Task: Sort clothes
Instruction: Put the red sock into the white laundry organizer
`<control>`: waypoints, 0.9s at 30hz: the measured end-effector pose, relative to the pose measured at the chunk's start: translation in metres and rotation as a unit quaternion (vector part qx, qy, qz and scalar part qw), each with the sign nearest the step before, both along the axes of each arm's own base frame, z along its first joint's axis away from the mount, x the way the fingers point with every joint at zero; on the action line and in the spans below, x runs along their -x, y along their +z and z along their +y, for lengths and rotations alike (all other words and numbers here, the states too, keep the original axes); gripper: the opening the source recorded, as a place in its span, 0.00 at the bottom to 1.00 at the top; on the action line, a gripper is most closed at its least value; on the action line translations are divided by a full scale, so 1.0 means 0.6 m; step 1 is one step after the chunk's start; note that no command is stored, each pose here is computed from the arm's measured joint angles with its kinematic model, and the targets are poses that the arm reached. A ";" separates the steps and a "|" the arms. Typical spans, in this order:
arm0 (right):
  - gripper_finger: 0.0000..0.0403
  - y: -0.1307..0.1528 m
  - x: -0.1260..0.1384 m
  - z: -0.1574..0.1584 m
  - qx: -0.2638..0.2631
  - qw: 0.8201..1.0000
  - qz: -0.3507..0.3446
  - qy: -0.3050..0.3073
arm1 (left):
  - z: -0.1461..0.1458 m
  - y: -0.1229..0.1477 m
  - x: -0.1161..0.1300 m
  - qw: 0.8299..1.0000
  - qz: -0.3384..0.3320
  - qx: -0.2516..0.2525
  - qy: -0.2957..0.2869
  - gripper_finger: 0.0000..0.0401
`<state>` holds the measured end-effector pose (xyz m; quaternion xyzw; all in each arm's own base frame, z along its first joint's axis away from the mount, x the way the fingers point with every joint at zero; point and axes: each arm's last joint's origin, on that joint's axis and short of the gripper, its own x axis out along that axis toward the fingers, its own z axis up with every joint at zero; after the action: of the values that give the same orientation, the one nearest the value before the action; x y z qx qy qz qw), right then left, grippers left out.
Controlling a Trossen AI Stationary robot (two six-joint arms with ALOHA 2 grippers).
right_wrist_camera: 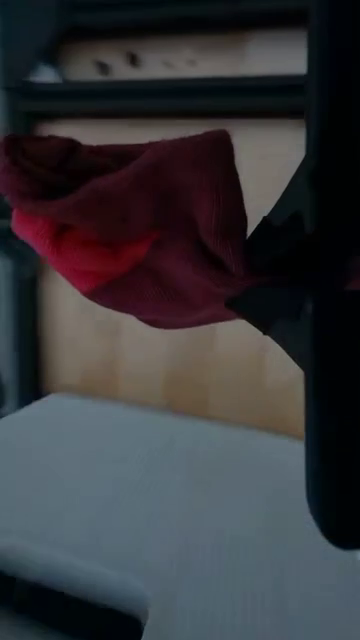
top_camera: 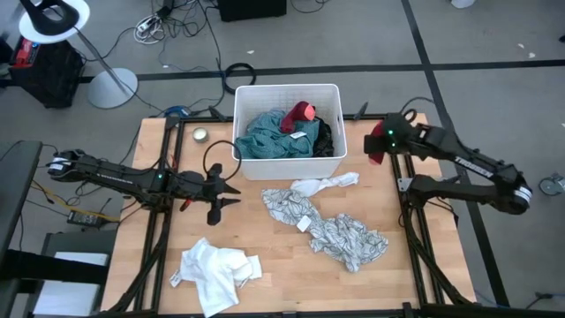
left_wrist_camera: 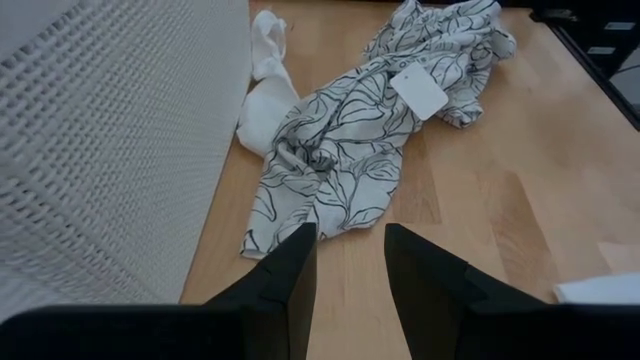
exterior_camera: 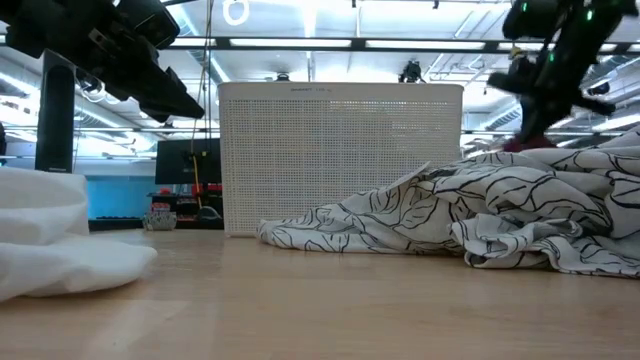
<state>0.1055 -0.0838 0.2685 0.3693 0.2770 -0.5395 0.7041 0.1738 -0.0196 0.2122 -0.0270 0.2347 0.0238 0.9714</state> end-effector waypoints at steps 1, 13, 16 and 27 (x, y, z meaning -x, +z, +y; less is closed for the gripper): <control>0.01 0.016 0.000 0.003 0.010 1.000 -0.002 0.002 | 0.000 0.000 0.000 1.000 0.000 -0.001 0.001 0.32; 0.01 0.172 -0.047 0.027 0.113 0.990 -0.052 0.063 | 0.000 0.000 0.000 1.000 0.000 -0.001 0.001 0.32; 0.01 0.186 -0.081 0.029 0.121 0.987 -0.049 0.090 | 0.000 0.000 0.000 1.000 0.000 -0.001 0.001 0.32; 0.01 0.225 -0.242 0.008 0.168 0.967 -0.072 0.180 | 0.000 0.000 0.000 1.000 0.000 -0.001 0.001 0.32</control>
<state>0.2507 -0.0789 0.4035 0.2276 0.1932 -0.4148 0.8595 0.1738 -0.0196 0.2122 -0.0267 0.2347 0.0250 0.9714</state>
